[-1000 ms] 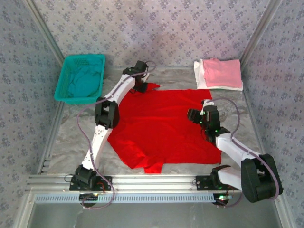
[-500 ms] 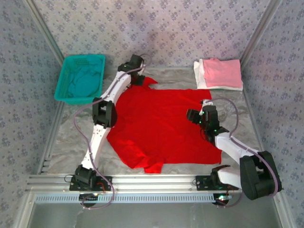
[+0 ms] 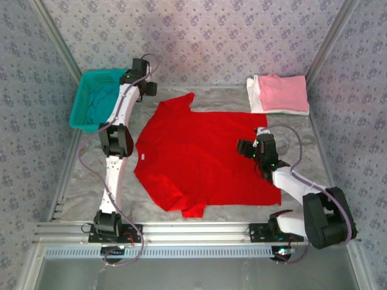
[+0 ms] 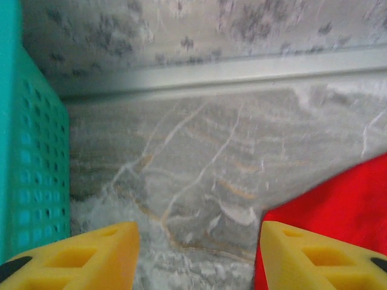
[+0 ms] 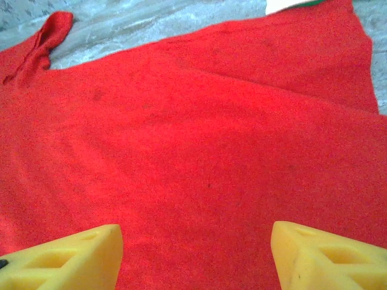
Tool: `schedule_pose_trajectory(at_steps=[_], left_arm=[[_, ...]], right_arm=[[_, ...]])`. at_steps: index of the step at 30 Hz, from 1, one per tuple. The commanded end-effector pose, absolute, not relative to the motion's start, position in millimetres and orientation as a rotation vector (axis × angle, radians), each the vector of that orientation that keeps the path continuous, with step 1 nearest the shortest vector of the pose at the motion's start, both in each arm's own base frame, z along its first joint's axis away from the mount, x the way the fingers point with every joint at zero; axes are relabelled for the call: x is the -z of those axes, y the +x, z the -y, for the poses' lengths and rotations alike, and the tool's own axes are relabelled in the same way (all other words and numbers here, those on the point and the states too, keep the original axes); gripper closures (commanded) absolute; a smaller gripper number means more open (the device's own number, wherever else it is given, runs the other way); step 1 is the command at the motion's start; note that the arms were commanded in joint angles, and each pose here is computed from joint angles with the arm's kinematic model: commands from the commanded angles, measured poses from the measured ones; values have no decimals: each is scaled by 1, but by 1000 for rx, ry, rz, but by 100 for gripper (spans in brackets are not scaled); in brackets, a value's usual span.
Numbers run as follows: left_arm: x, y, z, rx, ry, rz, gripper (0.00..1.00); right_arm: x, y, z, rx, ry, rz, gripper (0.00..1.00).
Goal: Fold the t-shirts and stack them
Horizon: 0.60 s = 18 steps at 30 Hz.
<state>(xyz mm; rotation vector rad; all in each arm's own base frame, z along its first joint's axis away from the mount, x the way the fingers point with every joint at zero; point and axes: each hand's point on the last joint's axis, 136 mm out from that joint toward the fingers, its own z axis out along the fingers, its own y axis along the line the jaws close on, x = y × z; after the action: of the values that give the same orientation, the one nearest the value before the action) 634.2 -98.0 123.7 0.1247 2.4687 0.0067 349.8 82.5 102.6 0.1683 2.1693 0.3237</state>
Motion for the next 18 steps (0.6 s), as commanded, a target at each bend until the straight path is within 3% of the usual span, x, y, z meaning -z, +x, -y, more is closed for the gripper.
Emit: schedule_pose_trajectory(at_steps=[1,3,6,18], left_arm=[[-136,590,160,113,293,-2506,43],[-131,573,192,123,435,-2443,38],[-116,562,211,68,503,-2458,42],[-83,599,206,-60,515,-2513,45]], right_arm=[[-111,364,-78,-344,211,-2196,32],[-107,367,-75,-353,237,-2227,34],[-109,369,-75,-374,247,-2231,35],[-101,369,-117,-467,121,-2192,36]])
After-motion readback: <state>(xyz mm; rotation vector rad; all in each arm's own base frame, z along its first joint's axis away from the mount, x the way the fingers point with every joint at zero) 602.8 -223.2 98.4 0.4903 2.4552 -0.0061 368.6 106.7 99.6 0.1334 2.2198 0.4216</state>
